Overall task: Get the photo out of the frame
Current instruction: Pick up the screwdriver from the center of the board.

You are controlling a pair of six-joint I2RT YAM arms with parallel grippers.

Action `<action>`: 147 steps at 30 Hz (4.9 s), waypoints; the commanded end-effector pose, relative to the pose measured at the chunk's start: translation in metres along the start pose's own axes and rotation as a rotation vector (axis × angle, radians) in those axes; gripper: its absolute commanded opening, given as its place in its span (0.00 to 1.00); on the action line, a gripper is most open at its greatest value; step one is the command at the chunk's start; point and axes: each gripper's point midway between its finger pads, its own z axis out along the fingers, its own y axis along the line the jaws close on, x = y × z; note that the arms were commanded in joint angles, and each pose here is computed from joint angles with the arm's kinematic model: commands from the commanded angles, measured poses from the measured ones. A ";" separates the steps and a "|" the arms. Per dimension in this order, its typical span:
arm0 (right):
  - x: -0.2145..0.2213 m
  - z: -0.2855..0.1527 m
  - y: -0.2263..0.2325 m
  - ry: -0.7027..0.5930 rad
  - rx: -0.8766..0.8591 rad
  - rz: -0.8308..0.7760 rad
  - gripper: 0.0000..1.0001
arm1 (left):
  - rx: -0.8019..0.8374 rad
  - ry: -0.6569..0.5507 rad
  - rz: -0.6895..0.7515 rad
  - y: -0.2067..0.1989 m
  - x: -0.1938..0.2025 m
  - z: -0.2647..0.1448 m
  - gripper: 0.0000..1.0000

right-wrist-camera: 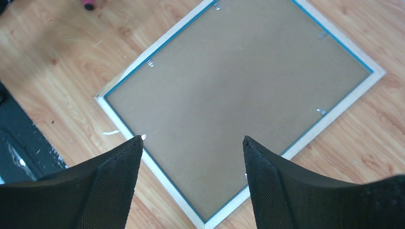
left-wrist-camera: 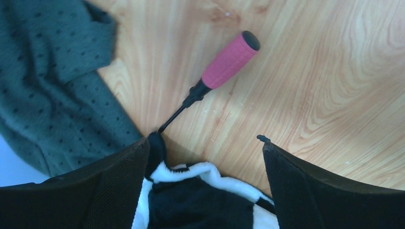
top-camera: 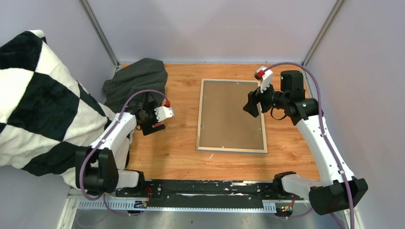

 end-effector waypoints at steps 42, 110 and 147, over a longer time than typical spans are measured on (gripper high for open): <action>0.018 -0.044 0.057 -0.064 -0.157 -0.155 0.78 | 0.305 -0.043 0.253 -0.040 -0.068 0.062 0.00; 0.045 0.039 0.194 -0.390 -0.763 -0.737 0.68 | 0.951 -0.425 -0.234 -0.171 -0.215 -0.093 0.00; 0.083 0.063 0.240 -0.364 -0.776 -0.990 0.54 | 1.066 -0.331 -0.081 -0.220 -0.200 -0.097 0.00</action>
